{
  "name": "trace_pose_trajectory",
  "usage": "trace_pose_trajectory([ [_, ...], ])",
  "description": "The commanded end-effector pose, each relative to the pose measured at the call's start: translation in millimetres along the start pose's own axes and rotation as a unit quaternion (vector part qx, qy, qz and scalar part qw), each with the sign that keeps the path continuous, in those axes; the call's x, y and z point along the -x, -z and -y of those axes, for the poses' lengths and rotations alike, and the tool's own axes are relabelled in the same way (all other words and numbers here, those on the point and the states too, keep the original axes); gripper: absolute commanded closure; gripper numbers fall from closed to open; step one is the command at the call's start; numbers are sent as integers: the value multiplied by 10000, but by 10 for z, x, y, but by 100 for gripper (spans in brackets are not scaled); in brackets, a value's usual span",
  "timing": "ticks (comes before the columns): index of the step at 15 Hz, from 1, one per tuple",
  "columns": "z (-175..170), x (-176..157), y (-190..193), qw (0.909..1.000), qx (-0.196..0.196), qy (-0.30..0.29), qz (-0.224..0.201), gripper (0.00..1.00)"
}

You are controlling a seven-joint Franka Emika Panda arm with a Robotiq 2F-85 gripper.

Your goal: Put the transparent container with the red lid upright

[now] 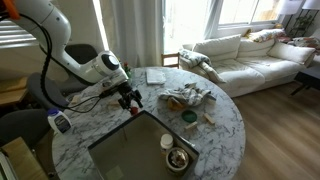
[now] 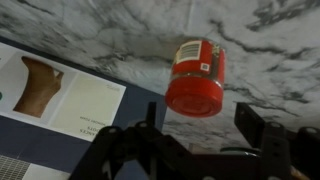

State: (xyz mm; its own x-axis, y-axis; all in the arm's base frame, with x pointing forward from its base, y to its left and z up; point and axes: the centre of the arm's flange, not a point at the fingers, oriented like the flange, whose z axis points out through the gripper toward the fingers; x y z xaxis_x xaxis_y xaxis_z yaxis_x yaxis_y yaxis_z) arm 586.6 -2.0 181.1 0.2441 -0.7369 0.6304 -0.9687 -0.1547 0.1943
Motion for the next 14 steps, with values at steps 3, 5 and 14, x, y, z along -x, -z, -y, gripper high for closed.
trace_pose_trajectory([
  [3,-14,-304,178,9988,-285,-15,397,0],
  [5,-76,-550,263,9969,-406,133,662,0],
  [14,-393,-1435,495,9572,-1173,1519,2168,0],
])
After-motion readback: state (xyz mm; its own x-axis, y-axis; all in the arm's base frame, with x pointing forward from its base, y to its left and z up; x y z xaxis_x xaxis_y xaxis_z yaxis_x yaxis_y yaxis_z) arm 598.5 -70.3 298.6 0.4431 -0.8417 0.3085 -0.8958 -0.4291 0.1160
